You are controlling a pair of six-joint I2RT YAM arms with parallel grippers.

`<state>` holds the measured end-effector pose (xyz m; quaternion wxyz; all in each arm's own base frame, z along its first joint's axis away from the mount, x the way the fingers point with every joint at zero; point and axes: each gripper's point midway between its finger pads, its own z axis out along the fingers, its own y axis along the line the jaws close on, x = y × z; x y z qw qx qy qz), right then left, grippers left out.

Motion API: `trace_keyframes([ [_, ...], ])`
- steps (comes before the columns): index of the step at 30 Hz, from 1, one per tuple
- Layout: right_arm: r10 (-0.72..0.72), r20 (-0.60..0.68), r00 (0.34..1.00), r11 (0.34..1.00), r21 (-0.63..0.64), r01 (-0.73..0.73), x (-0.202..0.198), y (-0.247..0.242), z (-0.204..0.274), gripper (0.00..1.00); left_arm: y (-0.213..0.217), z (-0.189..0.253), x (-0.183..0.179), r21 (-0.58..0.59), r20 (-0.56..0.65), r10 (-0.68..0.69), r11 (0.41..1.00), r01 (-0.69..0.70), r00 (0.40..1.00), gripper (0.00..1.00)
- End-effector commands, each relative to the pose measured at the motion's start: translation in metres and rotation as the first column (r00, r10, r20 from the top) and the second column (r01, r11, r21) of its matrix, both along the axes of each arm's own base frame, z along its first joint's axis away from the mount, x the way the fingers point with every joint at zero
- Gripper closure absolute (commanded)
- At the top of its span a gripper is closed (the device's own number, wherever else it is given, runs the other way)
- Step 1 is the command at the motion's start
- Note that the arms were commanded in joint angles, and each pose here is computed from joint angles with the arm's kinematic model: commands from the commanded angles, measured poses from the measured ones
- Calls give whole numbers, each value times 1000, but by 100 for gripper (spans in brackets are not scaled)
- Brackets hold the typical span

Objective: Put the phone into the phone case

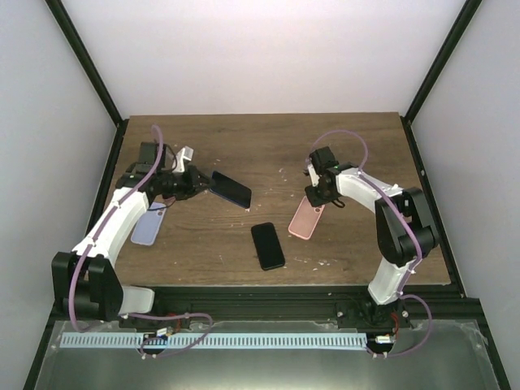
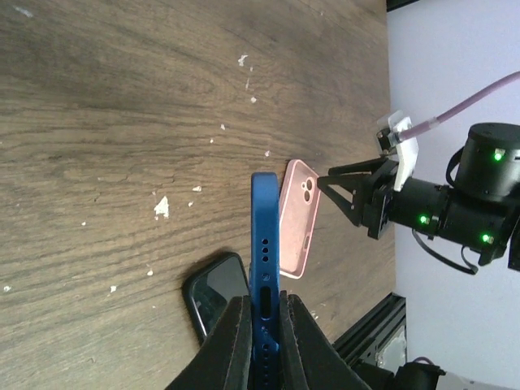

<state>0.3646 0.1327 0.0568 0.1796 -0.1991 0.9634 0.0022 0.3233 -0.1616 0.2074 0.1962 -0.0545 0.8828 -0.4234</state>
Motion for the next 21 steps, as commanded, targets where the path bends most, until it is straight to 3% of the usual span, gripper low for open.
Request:
trace_keyframes([
  [1,40,36,999,999,35,-41,17,6,6,69,-3,3,-7,-17,20,-23,1000,23,1000,100],
  [15,19,-2,1000,1000,-9,-19,28,-2,-19,71,-6,1,-12,-50,10,-32,998,32,999,100],
  [21,30,-15,999,999,15,-30,24,2,-21,85,-6,4,-10,-52,15,-28,998,28,1000,100],
])
